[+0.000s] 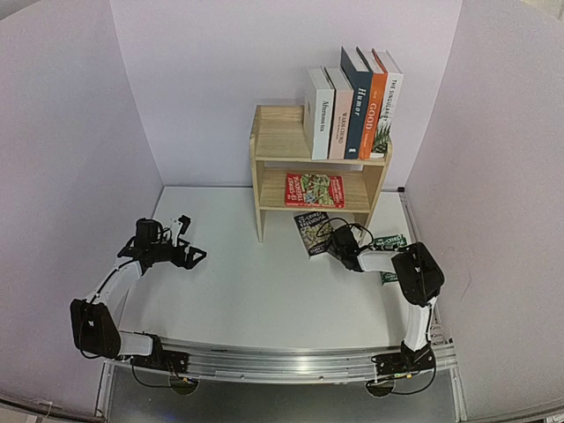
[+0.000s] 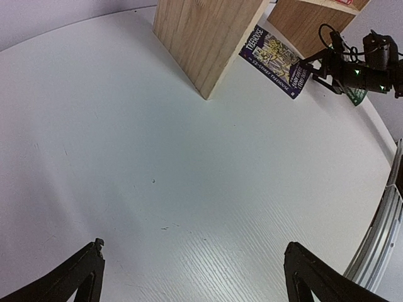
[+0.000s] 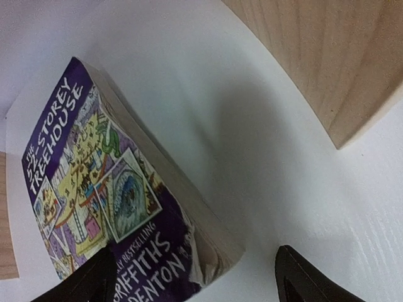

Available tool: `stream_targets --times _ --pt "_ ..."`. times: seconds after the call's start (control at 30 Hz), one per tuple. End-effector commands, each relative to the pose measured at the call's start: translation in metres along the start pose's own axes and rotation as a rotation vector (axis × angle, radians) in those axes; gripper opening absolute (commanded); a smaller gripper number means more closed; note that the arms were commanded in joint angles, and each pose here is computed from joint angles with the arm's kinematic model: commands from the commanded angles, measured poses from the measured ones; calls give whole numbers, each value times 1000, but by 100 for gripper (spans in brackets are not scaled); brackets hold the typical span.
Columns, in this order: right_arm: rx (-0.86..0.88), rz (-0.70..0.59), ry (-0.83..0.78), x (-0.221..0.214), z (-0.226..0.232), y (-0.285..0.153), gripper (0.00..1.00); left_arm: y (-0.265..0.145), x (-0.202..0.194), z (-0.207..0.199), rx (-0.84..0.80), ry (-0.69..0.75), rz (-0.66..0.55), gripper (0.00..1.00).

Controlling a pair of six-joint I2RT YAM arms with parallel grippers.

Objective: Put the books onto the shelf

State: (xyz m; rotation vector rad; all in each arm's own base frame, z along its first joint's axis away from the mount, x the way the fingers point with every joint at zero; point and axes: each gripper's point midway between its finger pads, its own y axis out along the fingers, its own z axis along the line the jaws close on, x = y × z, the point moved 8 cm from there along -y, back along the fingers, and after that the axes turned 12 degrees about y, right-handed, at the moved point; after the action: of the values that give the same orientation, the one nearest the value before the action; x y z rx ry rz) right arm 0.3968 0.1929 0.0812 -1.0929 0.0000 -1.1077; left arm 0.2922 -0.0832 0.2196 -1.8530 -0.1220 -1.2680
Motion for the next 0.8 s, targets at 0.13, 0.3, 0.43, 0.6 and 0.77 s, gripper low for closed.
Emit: stream_targets --times 0.13,0.3,0.43,0.6,0.77 --pt "2 -32 52 3 1 13 64 -9 7 -4 9 27 -33 99" --pt "-7 14 54 -5 -8 13 21 -9 7 -4 10 33 -36 99" --pt "20 95 9 -12 -11 4 0 -8 6 -4 8 43 -34 99" --pt "146 372 -123 -34 -6 -16 0 -5 1 -10 -33 149 -25 99" --pt "222 621 -202 -66 -19 -56 0 15 -14 -37 -116 524 76 100"
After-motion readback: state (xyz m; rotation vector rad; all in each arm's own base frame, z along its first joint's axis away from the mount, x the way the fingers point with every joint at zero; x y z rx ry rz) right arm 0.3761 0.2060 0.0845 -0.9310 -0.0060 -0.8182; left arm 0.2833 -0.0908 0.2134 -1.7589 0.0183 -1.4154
